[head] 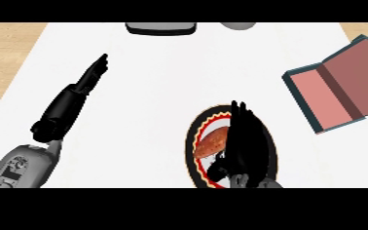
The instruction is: Pick the sweet potato from the plate and place it in the cardboard box
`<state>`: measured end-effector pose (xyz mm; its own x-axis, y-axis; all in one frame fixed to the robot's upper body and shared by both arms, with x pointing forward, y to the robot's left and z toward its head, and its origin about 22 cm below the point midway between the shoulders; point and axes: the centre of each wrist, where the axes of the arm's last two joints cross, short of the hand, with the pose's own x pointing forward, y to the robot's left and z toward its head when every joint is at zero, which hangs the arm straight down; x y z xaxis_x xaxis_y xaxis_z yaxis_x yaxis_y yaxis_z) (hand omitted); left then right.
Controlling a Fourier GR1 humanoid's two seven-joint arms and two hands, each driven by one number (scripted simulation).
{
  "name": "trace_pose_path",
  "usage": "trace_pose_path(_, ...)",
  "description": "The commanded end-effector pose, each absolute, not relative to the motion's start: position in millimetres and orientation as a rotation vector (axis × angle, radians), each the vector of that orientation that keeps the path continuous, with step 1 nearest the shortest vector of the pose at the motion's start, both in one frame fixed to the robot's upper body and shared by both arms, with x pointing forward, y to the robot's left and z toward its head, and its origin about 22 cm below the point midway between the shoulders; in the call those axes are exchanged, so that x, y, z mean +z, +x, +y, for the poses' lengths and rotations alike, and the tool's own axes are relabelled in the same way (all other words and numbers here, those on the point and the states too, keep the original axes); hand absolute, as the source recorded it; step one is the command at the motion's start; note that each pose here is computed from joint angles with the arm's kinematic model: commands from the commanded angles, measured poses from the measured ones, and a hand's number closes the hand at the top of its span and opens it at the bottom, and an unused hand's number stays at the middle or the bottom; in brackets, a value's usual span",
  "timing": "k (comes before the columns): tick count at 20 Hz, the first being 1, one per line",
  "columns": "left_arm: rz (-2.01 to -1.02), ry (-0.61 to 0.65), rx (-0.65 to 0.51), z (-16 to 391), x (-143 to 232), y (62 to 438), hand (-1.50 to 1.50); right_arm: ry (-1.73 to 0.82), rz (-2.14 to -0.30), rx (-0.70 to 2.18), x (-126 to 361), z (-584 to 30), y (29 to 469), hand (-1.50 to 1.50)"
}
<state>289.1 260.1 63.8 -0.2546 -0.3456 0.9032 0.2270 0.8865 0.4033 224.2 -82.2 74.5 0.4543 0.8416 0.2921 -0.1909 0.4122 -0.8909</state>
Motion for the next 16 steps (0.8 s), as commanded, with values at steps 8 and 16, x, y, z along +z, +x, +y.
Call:
trace_pose_path(8, -1.752, 0.091, -0.537, 256.6, 63.4, 293.1, 0.0, -1.019, -0.547, 0.755, 66.4, -69.9, 251.4, -1.5)
trace_pose_path(16, -1.762, 0.082, -0.538, 264.5, 57.0, 288.6, 0.0, -1.004, -0.52, 0.741, 42.4, -62.2, 254.3, -1.5)
